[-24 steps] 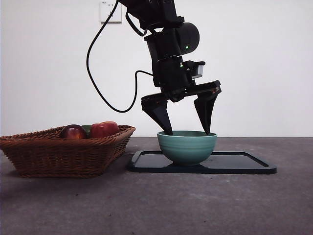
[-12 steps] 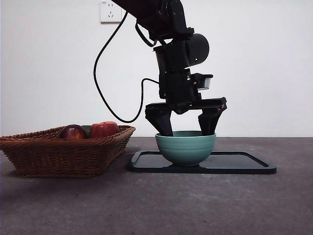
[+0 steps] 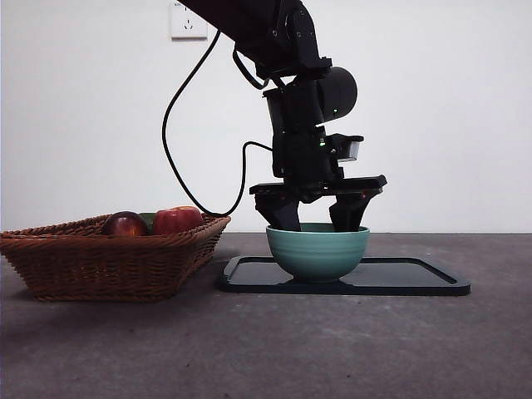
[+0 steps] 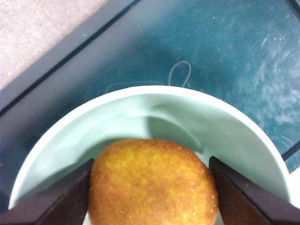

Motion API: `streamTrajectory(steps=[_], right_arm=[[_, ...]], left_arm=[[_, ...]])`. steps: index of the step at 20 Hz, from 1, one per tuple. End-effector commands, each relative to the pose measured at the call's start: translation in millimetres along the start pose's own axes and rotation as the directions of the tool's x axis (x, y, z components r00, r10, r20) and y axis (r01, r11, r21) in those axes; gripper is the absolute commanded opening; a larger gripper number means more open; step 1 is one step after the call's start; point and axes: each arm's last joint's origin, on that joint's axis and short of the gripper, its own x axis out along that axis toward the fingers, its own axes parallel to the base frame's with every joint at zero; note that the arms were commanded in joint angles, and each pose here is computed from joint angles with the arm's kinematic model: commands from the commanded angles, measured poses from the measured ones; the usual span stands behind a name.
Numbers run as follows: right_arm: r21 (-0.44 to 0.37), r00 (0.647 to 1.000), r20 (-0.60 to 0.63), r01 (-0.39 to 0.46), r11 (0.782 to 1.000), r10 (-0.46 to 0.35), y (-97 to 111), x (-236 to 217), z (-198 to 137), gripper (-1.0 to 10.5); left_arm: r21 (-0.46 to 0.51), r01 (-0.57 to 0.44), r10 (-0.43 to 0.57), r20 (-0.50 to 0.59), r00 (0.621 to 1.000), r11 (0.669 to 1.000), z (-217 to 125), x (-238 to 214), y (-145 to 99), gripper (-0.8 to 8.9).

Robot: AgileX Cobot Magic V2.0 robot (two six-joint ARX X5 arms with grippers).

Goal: Pick up the wifruite, put it on the bowl, pick up the plate, put it on desk

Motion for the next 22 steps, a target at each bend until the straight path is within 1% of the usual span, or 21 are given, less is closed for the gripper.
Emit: streamTrajectory(steps=[1,5,8,10,13,16,18,20,22], right_arm=[[-0.015,1.0,0.009,-0.009,1.0,0.01,1.1,-0.7,2.5,5.7],[-0.011,1.0,0.008,-0.009,1.0,0.009,1.1,-0.6,2.4,5.7],[-0.004,1.0,0.009,-0.009,1.0,0.009,1.1,-0.7,2.5,5.7],[-0.003,1.0,0.009,-0.006,1.0,0.006,1.0,-0.7,2.5,5.7],[0.006,1.0,0.01,-0.006,1.0,0.006,1.0,-0.7,2.5,5.7],[0.013,1.0,0.009,-0.006,1.0,0.006,1.0,-0.7,2.5,5.7],[0.016,1.0,0.009,-0.006,1.0,0.006,1.0,-0.7,2.5,5.7],[0.023,1.0,0.009,-0.006,1.0,0.006,1.0,-0.7,2.4,5.7],[0.028,1.0,0.009,-0.006,1.0,0.006,1.0,-0.7,2.5,5.7]], left_arm=[[0.025,0.0,0.0,0.003,1.0,1.0,4.9,3.3,-3.9,3.34],[0.024,-0.001,-0.001,0.076,0.997,1.0,18.8,-32.6,-3.7,3.34],[0.023,-0.001,-0.001,0.071,0.998,1.0,20.0,-66.1,-3.6,3.34],[0.023,0.0,-0.001,0.045,0.999,1.0,16.2,-85.1,-3.6,3.34],[-0.016,-0.006,0.006,0.011,1.0,1.0,8.0,-108.7,5.0,3.34],[-0.034,-0.011,0.013,0.051,0.999,0.999,1.1,-143.9,12.0,3.34],[-0.043,-0.014,0.017,0.054,0.998,0.999,-6.5,-161.1,16.2,3.34],[-0.06,-0.022,0.023,0.014,1.0,0.998,-20.0,-170.7,23.6,3.34],[-0.084,-0.032,0.027,-0.05,0.998,0.996,-36.0,-171.0,33.3,3.34]])
